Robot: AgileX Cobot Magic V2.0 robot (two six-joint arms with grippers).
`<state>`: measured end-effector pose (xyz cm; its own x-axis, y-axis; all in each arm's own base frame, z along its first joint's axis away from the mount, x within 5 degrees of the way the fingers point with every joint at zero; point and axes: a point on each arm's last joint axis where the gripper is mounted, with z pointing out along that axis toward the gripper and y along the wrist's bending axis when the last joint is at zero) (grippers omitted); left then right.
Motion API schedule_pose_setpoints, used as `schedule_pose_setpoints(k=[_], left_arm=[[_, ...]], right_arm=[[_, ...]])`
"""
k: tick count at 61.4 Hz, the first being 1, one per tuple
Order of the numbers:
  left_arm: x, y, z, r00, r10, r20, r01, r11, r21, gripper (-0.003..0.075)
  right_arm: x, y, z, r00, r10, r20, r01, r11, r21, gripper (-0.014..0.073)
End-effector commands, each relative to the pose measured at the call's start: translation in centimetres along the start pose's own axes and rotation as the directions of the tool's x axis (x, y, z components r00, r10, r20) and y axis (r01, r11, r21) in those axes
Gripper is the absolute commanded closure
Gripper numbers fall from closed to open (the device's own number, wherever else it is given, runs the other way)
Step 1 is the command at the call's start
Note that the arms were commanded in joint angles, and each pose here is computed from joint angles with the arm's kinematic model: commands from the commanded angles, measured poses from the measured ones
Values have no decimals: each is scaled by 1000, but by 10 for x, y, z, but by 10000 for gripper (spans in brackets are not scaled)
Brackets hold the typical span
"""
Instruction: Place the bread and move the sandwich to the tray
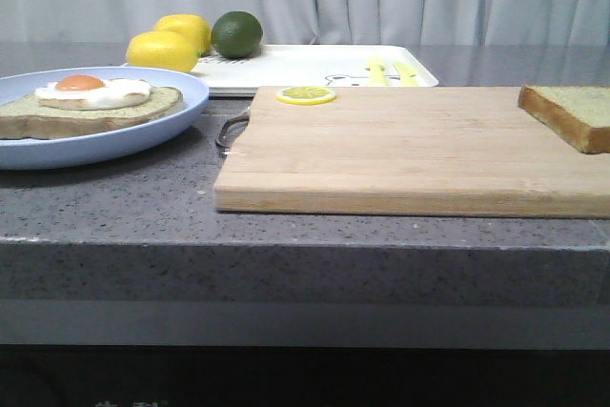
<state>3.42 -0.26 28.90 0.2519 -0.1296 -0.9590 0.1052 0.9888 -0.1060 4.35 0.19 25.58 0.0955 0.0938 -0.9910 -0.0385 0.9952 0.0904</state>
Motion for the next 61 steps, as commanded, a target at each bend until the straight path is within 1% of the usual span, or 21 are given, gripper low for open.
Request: schedule_pose_setpoints(k=[1, 5, 10, 12, 18, 23, 29, 31, 36, 42, 46, 56, 58, 61], left_arm=[[-44, -5, -1, 996, 14, 85, -15, 1000, 6, 741], [-67, -7, 1, 997, 14, 73, -14, 1000, 3, 741], [-94, -10, 6, 998, 17, 62, -17, 1000, -1, 741], [-101, -11, 11, 999, 17, 43, -17, 1000, -3, 741], [-123, -13, 26, 1000, 16, -19, -17, 1000, -12, 741], [-131, -13, 40, 995, 15, -99, -17, 1000, -21, 741], [-129, -13, 58, 984, 13, -179, -19, 999, -30, 741], [-128, -13, 62, 982, 13, -191, -19, 999, -31, 741], [-118, -12, 73, 970, 10, -244, -19, 999, -36, 741], [-109, -11, 83, 961, 1, -276, -12, 999, -37, 741], [-104, -11, 89, 952, -12, -306, 0, 999, -39, 741], [-93, -10, 102, 932, -6, -363, -11, 999, -46, 740], [-92, -9, 103, 930, 3, -368, -22, 999, -47, 739], [-90, -9, 106, 925, 13, -381, -34, 998, -49, 734]], right_arm=[[-48, 4, -13, 989, -14, 149, 14, 1000, -4, 661], [-68, 7, -18, 990, -14, 139, 15, 1000, -7, 661], [-90, 9, -19, 996, -16, 87, 17, 1000, -9, 661], [-97, 10, -17, 998, -16, 66, 17, 1000, -9, 661], [-120, 12, -7, 999, -17, -29, 17, 1000, -7, 661], [-132, 14, 7, 991, -17, -135, 17, 1000, -4, 661], [-138, 15, 26, 960, -16, -280, 17, 1000, 0, 661], [-138, 14, 32, 951, -15, -309, 17, 1000, 2, 661], [-135, 14, 45, 936, -13, -353, 16, 1000, 5, 661], [-128, 13, 57, 912, -9, -410, 13, 1000, 9, 661], [-124, 13, 63, 893, -6, -451, 12, 1000, 11, 661], [-111, 12, 79, 837, 0, -548, 12, 1000, 18, 659], [-109, 11, 82, 825, 1, -565, 12, 1000, 19, 647], [-105, 11, 86, 809, 2, -588, 12, 1000, 21, 595]])
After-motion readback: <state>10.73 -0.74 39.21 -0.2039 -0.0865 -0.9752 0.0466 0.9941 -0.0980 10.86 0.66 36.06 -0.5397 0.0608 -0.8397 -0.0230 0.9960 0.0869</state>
